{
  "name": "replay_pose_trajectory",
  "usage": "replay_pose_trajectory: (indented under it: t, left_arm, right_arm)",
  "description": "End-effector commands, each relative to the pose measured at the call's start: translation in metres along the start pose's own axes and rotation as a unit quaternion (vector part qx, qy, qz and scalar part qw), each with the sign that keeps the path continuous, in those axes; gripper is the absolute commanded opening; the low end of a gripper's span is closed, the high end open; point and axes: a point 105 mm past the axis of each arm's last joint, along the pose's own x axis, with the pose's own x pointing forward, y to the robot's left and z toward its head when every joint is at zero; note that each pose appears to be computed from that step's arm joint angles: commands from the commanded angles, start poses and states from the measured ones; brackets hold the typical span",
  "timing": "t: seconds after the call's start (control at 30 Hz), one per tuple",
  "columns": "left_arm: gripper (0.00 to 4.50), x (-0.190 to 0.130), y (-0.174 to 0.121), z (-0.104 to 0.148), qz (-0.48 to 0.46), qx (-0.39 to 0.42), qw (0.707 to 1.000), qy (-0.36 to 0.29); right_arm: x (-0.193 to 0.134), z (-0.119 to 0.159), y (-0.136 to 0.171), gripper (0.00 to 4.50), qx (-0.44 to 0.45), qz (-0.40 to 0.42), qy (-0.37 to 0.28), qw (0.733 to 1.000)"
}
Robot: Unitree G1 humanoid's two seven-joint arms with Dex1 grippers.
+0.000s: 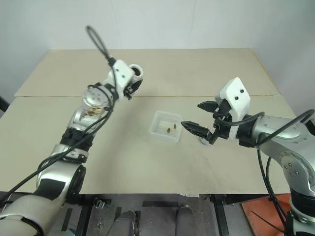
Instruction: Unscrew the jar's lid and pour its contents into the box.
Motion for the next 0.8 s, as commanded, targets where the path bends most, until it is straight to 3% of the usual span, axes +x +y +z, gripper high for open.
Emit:
replay_pose_trajectory:
  t: [0.03,0.13,0.53,0.77,0.8]
  left_arm:
    - [1.97,-0.016,0.002,-0.009,-0.022,-0.112,0.993,0.005]
    - [1.97,-0.03,-0.004,-0.02,-0.044,-0.195,0.98,-0.007]
    - [1.97,-0.056,-0.031,-0.05,-0.023,-0.191,0.98,-0.043]
    - [1.97,-0.064,-0.036,-0.062,-0.035,-0.175,0.984,-0.024]
    - [2.32,-0.067,-0.035,-0.063,-0.037,-0.175,0.984,-0.023]
  right_arm:
    - [-0.002,0.011,0.002,4.48,-0.023,0.002,-0.02,1.0]
    - [-0.001,0.009,0.001,4.48,-0.021,0.002,-0.017,1.0]
    - [0.005,0.005,0.01,4.48,-0.015,0.022,-0.01,1.0]
    - [0.008,0.002,0.014,4.48,-0.014,0.033,-0.005,0.999]
    - [0.008,0.002,0.015,4.5,-0.014,0.034,-0.004,0.999]
